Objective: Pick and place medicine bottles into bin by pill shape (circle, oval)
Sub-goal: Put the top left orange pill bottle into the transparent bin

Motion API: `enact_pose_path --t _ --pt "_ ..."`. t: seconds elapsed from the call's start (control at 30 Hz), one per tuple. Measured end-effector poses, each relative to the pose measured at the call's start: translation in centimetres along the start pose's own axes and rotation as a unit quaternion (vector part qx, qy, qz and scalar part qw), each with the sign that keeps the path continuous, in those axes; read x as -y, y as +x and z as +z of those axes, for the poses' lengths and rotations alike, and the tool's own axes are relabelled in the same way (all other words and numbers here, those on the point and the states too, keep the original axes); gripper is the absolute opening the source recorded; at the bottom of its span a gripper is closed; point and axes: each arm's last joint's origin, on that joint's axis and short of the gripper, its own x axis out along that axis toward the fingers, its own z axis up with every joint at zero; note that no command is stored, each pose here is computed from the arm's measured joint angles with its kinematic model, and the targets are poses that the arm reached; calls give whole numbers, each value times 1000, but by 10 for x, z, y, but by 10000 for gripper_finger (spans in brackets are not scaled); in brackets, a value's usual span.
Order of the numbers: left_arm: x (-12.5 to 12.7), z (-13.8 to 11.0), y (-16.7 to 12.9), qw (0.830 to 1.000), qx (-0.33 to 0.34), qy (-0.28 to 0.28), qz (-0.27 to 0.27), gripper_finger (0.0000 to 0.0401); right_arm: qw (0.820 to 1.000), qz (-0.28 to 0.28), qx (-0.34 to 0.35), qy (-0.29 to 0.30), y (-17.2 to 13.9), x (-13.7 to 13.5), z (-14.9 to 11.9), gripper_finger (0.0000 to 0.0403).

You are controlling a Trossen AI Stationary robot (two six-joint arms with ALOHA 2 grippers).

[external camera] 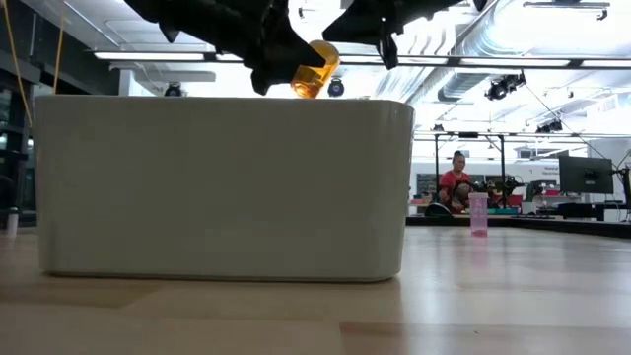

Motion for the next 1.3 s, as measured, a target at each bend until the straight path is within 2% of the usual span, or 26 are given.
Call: enact_pose_path --t 0.37,0.67,0.87,1.3 --pt "1 0 0 1000 -2 0 -9 175 1000 14 -7 -1 6 0 -3 0" --pt "1 -1 0 1000 -3 0 -10 175 999 31 35 5 18 0 0 0" --pt "1 -2 0 1000 -7 0 -10 175 999 29 21 2 34 0 -3 0" --pt "1 -2 0 1000 -10 3 -10 175 1000 21 4 -7 30 1 -2 0"
